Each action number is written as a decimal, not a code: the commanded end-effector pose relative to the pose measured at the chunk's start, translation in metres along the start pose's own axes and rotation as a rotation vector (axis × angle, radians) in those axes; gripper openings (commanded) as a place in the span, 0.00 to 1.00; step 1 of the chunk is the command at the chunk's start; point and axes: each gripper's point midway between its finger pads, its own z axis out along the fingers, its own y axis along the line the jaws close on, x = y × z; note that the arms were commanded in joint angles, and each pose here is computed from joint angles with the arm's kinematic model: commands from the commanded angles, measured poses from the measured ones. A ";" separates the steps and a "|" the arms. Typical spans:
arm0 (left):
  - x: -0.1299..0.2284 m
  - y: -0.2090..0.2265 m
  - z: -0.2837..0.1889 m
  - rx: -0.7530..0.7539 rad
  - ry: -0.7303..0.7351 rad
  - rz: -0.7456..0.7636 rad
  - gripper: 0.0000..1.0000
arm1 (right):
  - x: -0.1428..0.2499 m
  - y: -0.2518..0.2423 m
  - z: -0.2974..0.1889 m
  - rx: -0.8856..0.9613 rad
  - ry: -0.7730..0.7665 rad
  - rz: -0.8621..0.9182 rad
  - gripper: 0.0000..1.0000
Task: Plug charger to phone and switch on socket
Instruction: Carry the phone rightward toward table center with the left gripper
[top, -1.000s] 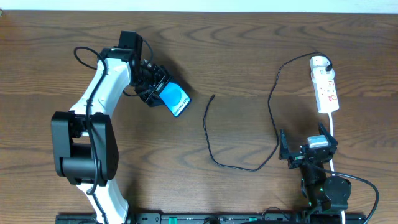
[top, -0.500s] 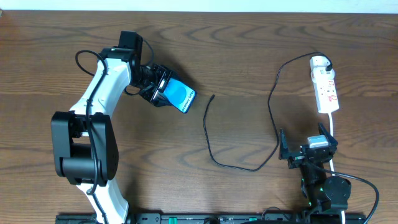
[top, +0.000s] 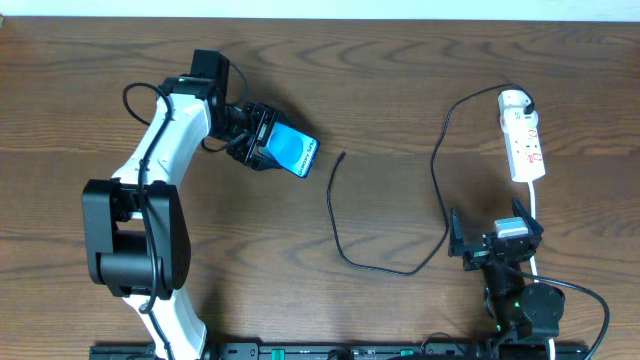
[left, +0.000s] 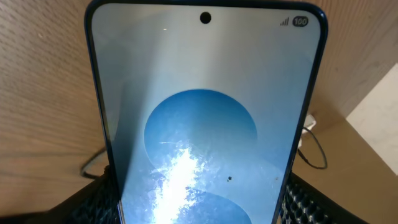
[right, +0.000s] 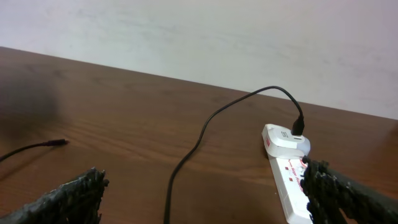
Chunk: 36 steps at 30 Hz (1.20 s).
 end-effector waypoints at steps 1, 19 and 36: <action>0.014 -0.009 -0.007 0.046 0.062 -0.042 0.66 | 0.001 0.002 0.000 -0.009 -0.002 0.010 0.99; 0.016 -0.018 -0.008 0.080 0.084 -0.063 0.66 | 0.001 0.002 0.000 -0.009 -0.002 0.010 0.99; 0.026 -0.032 -0.011 0.133 0.159 -0.138 0.66 | 0.001 0.002 0.000 -0.009 -0.002 0.010 0.99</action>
